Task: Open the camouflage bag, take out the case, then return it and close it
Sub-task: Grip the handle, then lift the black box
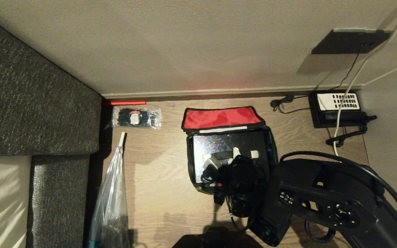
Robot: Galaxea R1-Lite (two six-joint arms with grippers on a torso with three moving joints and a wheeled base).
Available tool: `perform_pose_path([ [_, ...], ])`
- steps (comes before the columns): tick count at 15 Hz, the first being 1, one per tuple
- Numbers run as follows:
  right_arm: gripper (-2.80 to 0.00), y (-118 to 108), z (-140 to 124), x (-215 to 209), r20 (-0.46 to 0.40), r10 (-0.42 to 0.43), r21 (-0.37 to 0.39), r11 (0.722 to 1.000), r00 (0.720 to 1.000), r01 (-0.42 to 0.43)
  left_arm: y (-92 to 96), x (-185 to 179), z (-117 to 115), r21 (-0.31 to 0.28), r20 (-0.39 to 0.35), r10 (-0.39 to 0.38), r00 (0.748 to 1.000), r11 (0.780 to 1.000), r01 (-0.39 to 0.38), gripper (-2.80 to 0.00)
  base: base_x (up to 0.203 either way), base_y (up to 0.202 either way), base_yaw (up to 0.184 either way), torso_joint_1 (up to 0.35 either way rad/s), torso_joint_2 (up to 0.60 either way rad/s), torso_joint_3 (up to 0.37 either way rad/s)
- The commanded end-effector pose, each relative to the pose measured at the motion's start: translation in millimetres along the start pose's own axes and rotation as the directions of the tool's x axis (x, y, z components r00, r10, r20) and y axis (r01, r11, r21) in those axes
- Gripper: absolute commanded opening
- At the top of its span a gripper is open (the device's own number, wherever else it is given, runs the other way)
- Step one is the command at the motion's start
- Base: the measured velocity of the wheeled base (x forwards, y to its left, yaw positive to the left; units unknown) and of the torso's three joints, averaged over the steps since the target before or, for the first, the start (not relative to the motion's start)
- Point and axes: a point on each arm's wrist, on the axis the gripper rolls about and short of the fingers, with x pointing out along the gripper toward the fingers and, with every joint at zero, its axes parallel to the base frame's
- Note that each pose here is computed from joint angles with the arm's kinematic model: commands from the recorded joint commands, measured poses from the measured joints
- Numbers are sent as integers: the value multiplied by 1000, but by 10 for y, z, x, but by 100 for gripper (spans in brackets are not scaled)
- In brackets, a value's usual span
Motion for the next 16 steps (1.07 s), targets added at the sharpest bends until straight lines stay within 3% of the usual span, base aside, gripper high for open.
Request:
perform_pose_path([
  [1, -280, -38, 37, 7, 7, -22, 16, 1000, 1000, 22, 0, 2, -9, 0, -4, 1, 1000, 1000, -1, -280, 0, 0, 0, 0, 0, 0],
  [5, -280, -122, 158, 50, 29, -57, 52, 997, 998, 56, 0, 2, -9, 0, -4, 1, 1000, 1000, -1, -280, 0, 0, 0, 0, 0, 0],
  [10, -280, -189, 178, 15, 42, -56, 33, 998, 998, 55, 0, 2, -9, 0, -4, 1, 1000, 1000, -1, -280, 0, 0, 0, 0, 0, 0],
  [11, 0, -159, 146, -13, 43, -40, 14, 999, 998, 39, 0, 2, -9, 0, -4, 1, 1000, 1000, -1, -280, 0, 0, 0, 0, 0, 0],
  [16, 0, -51, 9, -115, 70, 39, -74, 997, 997, -34, 0, 2, -9, 0, -4, 1, 1000, 1000, -1, -280, 0, 0, 0, 0, 0, 0],
])
